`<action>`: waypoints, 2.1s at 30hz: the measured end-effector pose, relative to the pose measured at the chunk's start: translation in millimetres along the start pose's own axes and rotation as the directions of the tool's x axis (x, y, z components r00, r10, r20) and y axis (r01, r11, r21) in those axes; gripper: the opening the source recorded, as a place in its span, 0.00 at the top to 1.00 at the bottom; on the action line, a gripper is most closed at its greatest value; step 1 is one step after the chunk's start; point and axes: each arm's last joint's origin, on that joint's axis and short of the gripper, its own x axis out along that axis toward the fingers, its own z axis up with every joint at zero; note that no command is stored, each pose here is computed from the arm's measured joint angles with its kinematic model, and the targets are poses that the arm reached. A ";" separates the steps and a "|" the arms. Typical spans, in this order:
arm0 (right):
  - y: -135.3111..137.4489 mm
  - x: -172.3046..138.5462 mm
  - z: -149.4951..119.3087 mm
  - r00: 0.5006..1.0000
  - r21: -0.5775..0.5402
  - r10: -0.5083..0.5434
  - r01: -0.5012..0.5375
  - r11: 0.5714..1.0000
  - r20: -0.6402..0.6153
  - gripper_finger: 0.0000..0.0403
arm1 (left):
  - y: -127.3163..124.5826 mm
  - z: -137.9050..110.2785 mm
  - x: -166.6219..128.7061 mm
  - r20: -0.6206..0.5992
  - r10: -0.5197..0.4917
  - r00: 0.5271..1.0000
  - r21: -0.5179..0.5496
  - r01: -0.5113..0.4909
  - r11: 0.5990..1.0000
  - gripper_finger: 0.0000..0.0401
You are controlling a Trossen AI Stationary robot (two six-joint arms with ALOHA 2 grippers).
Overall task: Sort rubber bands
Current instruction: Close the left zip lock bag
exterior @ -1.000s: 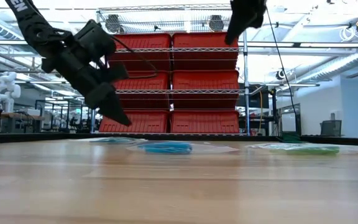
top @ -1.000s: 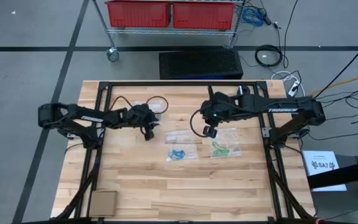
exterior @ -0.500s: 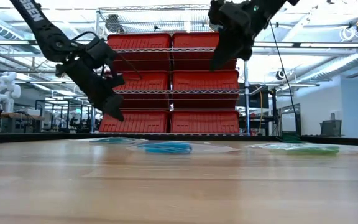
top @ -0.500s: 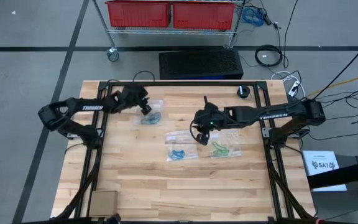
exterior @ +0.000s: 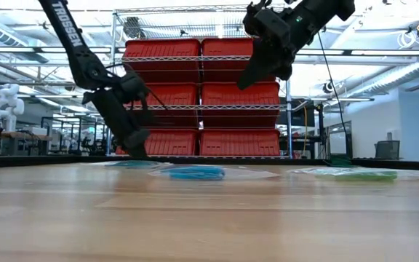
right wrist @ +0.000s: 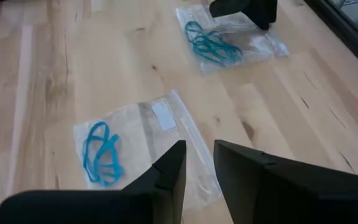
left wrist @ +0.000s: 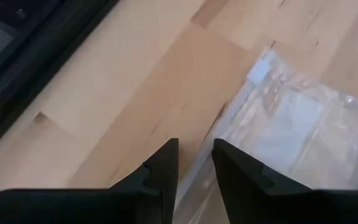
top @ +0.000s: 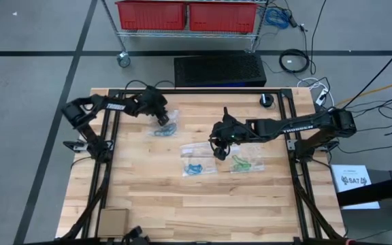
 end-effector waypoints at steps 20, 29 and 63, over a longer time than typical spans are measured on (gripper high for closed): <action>1.3 0.0 0.5 1.000 0.075 0.028 -0.028 0.997 0.003 0.81 | -45.2 19.2 -45.2 0.073 -0.097 0.993 0.124 0.087 0.988 0.99; -1.1 23.5 10.4 0.991 -0.060 0.045 -0.038 0.998 0.127 0.77 | -81.6 33.2 -111.6 0.247 -0.299 0.922 0.257 0.235 0.937 1.00; 107.2 163.2 -8.1 0.996 -0.693 0.045 0.023 0.721 0.080 0.60 | -116.4 5.0 -218.1 0.447 -0.362 0.818 0.376 0.195 0.906 1.00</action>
